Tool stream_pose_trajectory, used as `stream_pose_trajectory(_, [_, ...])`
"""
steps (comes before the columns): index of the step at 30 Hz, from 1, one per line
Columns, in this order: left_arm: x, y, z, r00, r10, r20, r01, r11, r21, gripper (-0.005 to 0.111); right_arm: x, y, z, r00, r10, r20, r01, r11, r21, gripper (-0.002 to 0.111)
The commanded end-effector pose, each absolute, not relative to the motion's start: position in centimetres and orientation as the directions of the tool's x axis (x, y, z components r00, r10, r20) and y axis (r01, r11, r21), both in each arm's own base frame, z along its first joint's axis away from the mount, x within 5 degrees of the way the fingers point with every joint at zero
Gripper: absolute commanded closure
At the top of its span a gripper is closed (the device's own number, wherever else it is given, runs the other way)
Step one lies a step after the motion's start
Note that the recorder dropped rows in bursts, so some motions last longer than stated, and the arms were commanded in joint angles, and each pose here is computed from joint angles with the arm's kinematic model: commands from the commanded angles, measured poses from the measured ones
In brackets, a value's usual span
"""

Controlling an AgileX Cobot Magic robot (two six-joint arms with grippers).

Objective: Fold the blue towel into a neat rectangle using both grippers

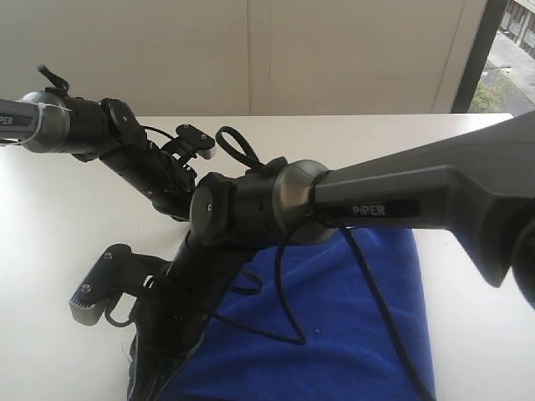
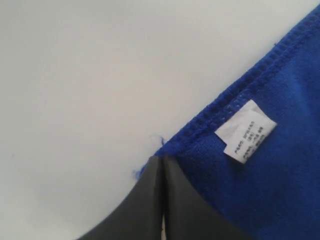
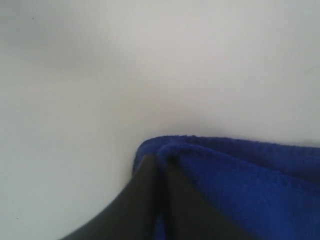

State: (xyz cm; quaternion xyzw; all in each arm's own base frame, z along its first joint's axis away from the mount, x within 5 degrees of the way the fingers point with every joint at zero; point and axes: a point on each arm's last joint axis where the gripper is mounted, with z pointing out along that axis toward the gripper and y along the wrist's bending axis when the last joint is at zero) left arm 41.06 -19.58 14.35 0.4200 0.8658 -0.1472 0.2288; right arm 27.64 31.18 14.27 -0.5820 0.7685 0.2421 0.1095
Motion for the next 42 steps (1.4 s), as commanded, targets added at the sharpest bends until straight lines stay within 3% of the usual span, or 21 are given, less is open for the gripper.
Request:
stream_pose_trajectory(1, [40.7,-19.5,13.2,-0.556,0.677,-0.481,0.8,0.593,-0.091,0.107,27.7,31.4,13.4,-0.311,-0.841,-0.442,-0.941,0.206,0.27,0.09])
stream_pose_trajectory(5, [40.7,-19.5,13.2,-0.556,0.677,-0.481,0.8,0.593,-0.091,0.107,27.6,31.5,13.3,-0.33,-0.834,-0.443,-0.932,0.212,0.294,0.065])
stream_pose_trajectory(8, [40.7,-19.5,13.2,-0.556,0.677,-0.481,0.8,0.593,-0.091,0.107,27.6,31.6,13.8,-0.33,-0.827,-0.455,-0.933,0.212,0.291,0.053])
stream_pose_trajectory(16, [40.7,-19.5,13.2,-0.557,0.678,-0.48,0.801,0.592,-0.092,0.107,27.1,30.3,18.3,-0.253,-0.851,-0.46,-0.963,0.179,0.2,0.053])
stream_pose_trajectory(20, [40.7,-19.5,13.5,-0.552,0.677,-0.486,0.801,0.592,-0.086,0.107,26.7,28.8,19.8,-0.262,-0.897,-0.357,-0.963,0.218,0.159,0.053])
stream_pose_trajectory(27, [40.6,-18.8,17.1,-0.503,0.683,-0.53,0.812,0.584,-0.019,0.107,25.5,26.1,17.3,-0.316,-0.927,-0.201,-0.945,0.29,0.148,0.069])
stream_pose_trajectory(32, [40.9,-16.6,19.2,-0.557,0.628,-0.544,0.766,0.642,-0.043,0.107,25.0,23.9,14.6,-0.39,-0.909,-0.146,-0.917,0.369,0.152,0.073])
stream_pose_trajectory(42, [40.3,-15.5,19.5,-0.597,0.636,-0.489,0.768,0.63,-0.118,0.107,24.0,21.6,12.3,-0.416,-0.906,-0.081,-0.903,0.401,0.157,0.077])
